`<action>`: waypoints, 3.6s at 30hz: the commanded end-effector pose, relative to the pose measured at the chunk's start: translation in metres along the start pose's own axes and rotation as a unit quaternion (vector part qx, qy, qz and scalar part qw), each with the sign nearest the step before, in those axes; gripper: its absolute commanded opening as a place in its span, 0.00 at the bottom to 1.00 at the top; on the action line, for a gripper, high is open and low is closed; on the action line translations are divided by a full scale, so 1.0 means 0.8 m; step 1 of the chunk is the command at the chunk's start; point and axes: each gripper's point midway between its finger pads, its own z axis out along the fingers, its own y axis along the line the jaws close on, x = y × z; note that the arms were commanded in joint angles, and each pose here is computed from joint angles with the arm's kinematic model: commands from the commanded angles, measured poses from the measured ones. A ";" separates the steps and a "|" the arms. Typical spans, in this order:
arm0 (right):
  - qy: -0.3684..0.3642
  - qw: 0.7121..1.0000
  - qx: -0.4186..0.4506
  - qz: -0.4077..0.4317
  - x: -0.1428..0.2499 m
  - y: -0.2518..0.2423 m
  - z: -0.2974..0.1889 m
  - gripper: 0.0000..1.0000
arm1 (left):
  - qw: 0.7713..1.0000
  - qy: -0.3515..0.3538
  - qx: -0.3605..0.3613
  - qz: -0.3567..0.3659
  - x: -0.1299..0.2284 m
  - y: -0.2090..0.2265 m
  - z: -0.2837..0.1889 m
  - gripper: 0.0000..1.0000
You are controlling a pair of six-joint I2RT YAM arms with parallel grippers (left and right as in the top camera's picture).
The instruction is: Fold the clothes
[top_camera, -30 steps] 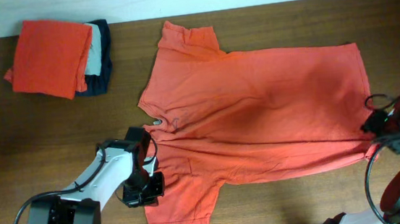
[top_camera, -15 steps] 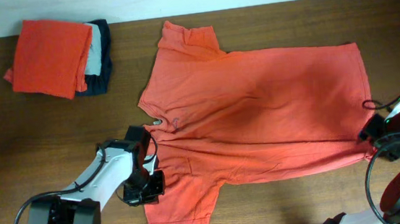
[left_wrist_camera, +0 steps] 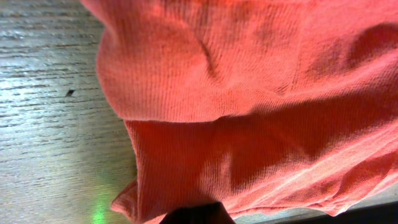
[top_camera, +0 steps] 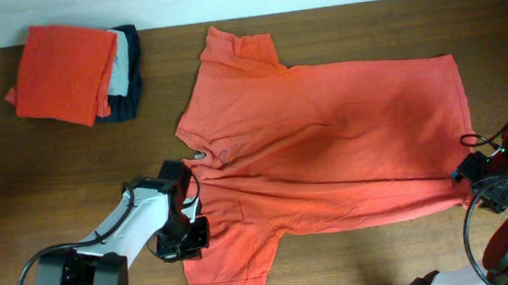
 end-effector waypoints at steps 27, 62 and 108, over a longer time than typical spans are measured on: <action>-0.076 0.995 -0.067 -0.016 -0.055 0.053 -0.039 0.04 | 1.000 0.003 0.005 0.007 0.002 -0.001 0.001 0.02; -0.123 0.930 -0.145 -0.315 -0.056 0.046 -0.011 0.38 | 1.000 0.002 0.002 0.007 0.002 0.000 0.001 0.10; -0.088 0.909 -0.186 -0.362 -0.054 0.057 0.002 0.65 | 1.000 0.000 0.002 0.007 0.001 0.000 0.001 0.11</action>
